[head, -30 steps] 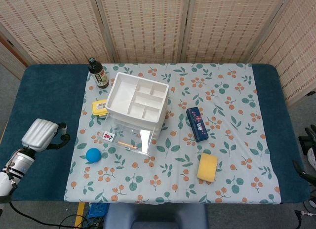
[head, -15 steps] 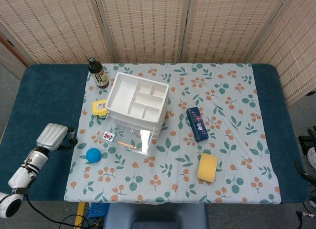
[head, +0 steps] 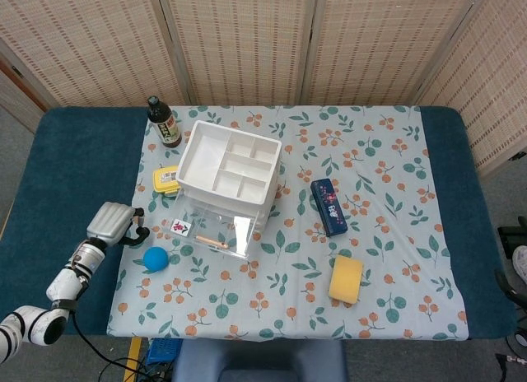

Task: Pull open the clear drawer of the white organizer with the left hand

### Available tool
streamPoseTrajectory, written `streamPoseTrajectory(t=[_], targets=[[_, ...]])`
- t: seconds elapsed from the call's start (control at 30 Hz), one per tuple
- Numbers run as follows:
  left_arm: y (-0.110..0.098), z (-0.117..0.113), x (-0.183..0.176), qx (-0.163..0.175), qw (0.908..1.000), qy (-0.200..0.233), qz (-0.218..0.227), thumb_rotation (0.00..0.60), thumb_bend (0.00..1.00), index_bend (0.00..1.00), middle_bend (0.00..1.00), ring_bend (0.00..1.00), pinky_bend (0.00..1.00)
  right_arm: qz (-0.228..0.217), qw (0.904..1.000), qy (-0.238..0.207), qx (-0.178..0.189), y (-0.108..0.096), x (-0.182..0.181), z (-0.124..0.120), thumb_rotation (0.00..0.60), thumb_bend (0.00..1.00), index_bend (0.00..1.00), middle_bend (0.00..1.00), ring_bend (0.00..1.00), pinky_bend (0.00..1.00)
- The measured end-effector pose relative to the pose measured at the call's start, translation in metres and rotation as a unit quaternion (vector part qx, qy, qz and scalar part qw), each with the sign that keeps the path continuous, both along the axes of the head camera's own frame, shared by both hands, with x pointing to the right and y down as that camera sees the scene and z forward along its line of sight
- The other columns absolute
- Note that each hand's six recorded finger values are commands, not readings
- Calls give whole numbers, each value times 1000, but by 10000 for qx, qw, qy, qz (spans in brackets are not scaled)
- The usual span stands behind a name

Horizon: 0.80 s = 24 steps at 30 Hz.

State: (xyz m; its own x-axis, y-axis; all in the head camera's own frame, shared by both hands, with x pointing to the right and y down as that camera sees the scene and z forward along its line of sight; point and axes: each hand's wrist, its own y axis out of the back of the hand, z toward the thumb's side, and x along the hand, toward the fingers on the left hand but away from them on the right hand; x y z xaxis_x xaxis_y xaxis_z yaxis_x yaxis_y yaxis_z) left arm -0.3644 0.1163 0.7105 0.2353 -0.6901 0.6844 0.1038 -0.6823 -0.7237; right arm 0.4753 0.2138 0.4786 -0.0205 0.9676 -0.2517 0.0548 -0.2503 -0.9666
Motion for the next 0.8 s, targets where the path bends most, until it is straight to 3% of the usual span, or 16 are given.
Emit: streamPoseTrajectory(t=[0.17,0.4,0.57,0.7,0.8], targets=[[1,7,6,-72,10000,6,-8,600,270,479,964,1000,1000,7,10000,6,4,0,0,0,600,310,0,38,0,8],[2,10,4,-52,9998,-52,-175,600,267,289,947,989,1000,-6,10000,4,-1,-1,0,0,600,310,0,38,0,8],[-5,2,-11,125,9982,-89,-582,600,267,254,857,882,1000,-19,10000,-12,-56,-1,-1,3,600,310,0,38,0,8],[-10,-15,-29,478,9931,-78,-1072,600,267,253,764,759,996,-45,9999,-18,-140,-2,-2,6,600,310,0,38,0,8],[-8,-33,-44,755,9874,-86,-1387,600,267,253,702,662,896,-54,9998,-29,-208,-2,-3,9,600,309,0,38,0,8]])
